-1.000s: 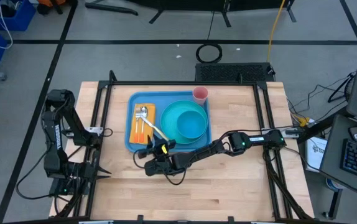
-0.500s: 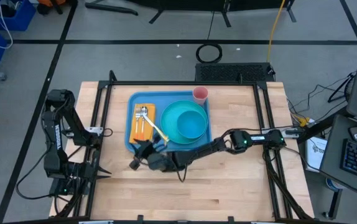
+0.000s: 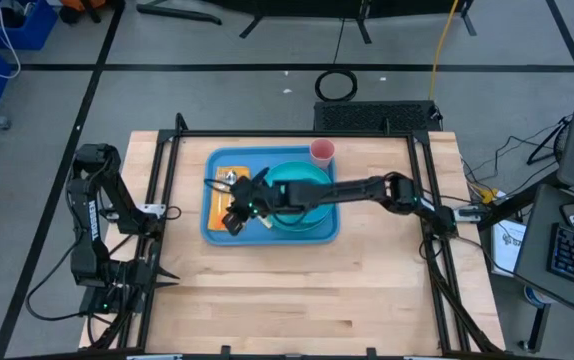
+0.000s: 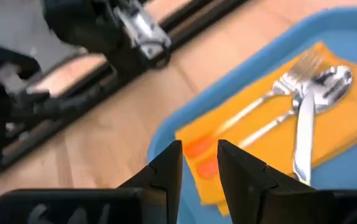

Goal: Set up tray
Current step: Adjust the blue serving tray, then put the yellow knife on the yellow napkin to the right of the orange spoon on the blue serving tray

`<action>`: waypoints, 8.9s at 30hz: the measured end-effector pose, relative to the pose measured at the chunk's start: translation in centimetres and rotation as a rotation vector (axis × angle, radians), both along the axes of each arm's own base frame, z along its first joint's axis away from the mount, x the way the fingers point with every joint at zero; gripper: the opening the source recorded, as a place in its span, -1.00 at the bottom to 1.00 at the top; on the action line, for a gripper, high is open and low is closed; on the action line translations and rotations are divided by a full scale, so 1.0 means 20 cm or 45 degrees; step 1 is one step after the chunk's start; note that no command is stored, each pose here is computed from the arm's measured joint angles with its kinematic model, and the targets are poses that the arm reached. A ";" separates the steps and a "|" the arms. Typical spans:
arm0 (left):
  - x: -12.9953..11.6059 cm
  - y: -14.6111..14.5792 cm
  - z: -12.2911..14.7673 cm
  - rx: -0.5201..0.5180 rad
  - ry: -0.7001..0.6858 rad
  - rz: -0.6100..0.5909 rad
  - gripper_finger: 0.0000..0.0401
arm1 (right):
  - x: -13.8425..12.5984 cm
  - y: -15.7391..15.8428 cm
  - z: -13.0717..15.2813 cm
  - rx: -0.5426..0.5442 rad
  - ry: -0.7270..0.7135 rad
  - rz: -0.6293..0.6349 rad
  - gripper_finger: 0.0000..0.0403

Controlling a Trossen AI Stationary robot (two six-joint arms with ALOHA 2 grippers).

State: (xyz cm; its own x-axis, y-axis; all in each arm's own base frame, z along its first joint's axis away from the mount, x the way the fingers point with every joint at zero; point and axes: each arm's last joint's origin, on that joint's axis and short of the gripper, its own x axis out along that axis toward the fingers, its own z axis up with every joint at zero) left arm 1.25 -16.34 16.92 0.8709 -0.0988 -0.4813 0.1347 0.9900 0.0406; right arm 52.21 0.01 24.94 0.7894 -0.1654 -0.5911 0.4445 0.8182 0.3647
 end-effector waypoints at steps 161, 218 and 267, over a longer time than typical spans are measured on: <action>0.01 0.06 0.06 -0.074 -0.166 0.040 -0.69 | -0.69 0.78 -0.58 -0.448 1.480 0.402 -0.86; 0.07 0.06 0.07 -0.012 -0.213 0.112 -0.69 | -1.07 1.27 -0.51 -0.358 1.640 0.314 -0.73; 0.07 0.02 0.06 -0.059 -0.142 0.077 -0.69 | -0.30 0.33 -0.12 0.210 0.434 0.230 -0.21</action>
State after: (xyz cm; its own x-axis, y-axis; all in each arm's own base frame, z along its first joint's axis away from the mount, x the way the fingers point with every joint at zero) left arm 2.65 -15.91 18.22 0.9239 -0.0643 -0.3771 0.0720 0.9974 0.0062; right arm 46.13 6.67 22.59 0.5519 0.0765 -0.8304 0.4171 0.8370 0.3542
